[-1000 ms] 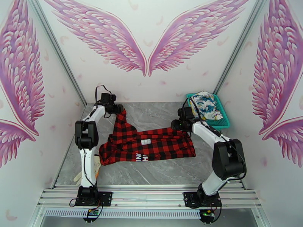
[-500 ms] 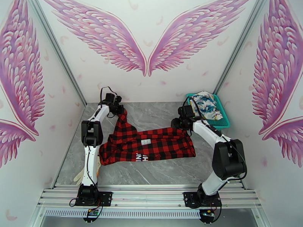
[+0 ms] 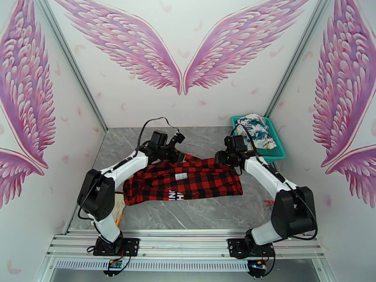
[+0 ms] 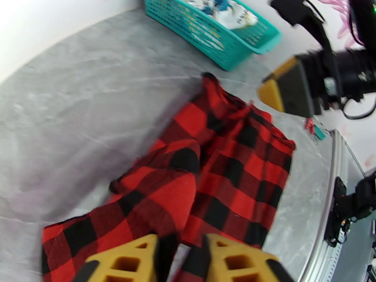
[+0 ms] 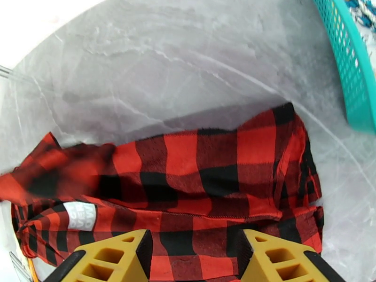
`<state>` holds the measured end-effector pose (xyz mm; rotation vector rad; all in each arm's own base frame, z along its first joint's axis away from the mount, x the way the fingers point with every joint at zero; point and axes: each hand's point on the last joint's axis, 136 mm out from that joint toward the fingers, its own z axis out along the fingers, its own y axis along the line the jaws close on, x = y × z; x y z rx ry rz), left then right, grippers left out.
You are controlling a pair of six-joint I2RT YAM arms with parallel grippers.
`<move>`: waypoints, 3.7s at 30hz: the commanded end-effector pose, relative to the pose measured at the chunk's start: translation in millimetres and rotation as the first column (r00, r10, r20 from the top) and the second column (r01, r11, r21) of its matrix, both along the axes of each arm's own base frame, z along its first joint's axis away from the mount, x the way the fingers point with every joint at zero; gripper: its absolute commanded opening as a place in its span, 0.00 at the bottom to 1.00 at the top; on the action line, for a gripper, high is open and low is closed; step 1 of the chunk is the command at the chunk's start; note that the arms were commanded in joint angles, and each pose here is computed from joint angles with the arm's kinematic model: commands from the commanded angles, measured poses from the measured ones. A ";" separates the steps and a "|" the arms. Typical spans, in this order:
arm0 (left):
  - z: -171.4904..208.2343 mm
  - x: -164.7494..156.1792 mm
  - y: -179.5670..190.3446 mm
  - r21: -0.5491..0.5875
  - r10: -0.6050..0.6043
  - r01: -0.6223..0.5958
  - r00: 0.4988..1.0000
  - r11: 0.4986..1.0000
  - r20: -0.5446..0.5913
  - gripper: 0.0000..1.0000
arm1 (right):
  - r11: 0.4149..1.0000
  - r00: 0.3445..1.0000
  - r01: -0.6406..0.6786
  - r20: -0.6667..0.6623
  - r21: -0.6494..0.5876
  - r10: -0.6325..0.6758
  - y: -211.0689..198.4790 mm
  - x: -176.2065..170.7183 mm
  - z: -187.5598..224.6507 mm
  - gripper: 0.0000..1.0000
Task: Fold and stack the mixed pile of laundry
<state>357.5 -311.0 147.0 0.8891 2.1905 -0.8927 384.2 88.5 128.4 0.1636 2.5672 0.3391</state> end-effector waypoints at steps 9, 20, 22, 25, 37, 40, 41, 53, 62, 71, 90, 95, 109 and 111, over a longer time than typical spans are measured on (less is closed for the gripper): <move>6.4 -32.3 30.8 -0.042 0.143 -0.142 0.989 0.989 0.026 0.55 | 0.991 0.998 -0.049 -0.042 0.124 0.055 54.8 5.2 -3.5 0.58; -22.0 6.6 174.5 0.098 0.609 -0.602 0.783 0.793 -0.122 0.55 | 0.945 0.970 -0.207 -0.180 -0.253 0.164 150.7 27.2 -65.1 0.57; -30.5 7.0 182.7 0.115 0.630 -0.620 0.763 0.776 -0.141 0.55 | 0.934 0.965 -0.213 -0.214 -0.286 0.154 156.7 26.7 -83.4 0.57; -42.9 4.9 188.0 0.122 0.648 -0.636 0.743 0.762 -0.168 0.55 | 0.922 0.963 -0.206 -0.233 -0.329 0.133 156.5 28.2 -98.9 0.54; -58.4 -5.6 187.9 0.115 0.642 -0.633 0.740 0.766 -0.199 0.55 | 0.912 0.987 -0.145 -0.126 -0.383 0.104 145.8 30.1 -51.8 0.01; -57.3 -5.2 187.1 0.108 0.641 -0.634 0.740 0.766 -0.202 0.55 | 0.921 0.992 -0.118 -0.094 -0.371 0.089 142.4 28.3 -39.3 0.00; -56.5 -5.0 186.9 0.104 0.641 -0.634 0.741 0.766 -0.202 0.55 | 0.929 0.993 -0.109 -0.074 -0.353 0.089 142.2 27.0 -33.3 0.00; -63.6 -7.2 189.9 0.122 0.655 -0.645 0.726 0.754 -0.212 0.55 | 0.974 0.870 -0.187 0.439 -0.126 0.224 126.8 0.1 99.2 0.00; -71.8 -11.8 193.8 0.141 0.669 -0.656 0.709 0.742 -0.222 0.55 | 0.980 0.819 -0.169 0.539 -0.106 0.199 82.8 -21.8 100.9 0.00; -92.6 -27.4 200.1 0.190 0.686 -0.660 0.684 0.727 -0.247 0.56 | 0.993 0.821 -0.091 0.559 -0.071 0.115 44.6 -26.6 47.4 0.00; -107.6 -32.0 204.5 0.218 0.708 -0.674 0.655 0.706 -0.264 0.55 | 0.979 0.736 -0.180 0.647 -0.099 0.201 58.2 -15.0 98.7 0.00; -106.4 -31.7 204.0 0.221 0.704 -0.669 0.660 0.710 -0.264 0.55 | 0.971 0.864 0.129 0.504 -0.202 -0.010 -12.0 -37.0 29.5 0.28; -74.0 -28.8 199.9 0.187 0.671 -0.644 0.709 0.742 -0.217 0.56 | 0.975 0.973 0.186 0.163 -0.121 -0.165 -18.5 -61.8 3.4 0.58; -62.2 -28.8 200.0 0.176 0.664 -0.640 0.721 0.748 -0.197 0.56 | 0.981 0.989 0.147 0.035 -0.129 -0.143 -12.6 -66.8 -16.3 0.63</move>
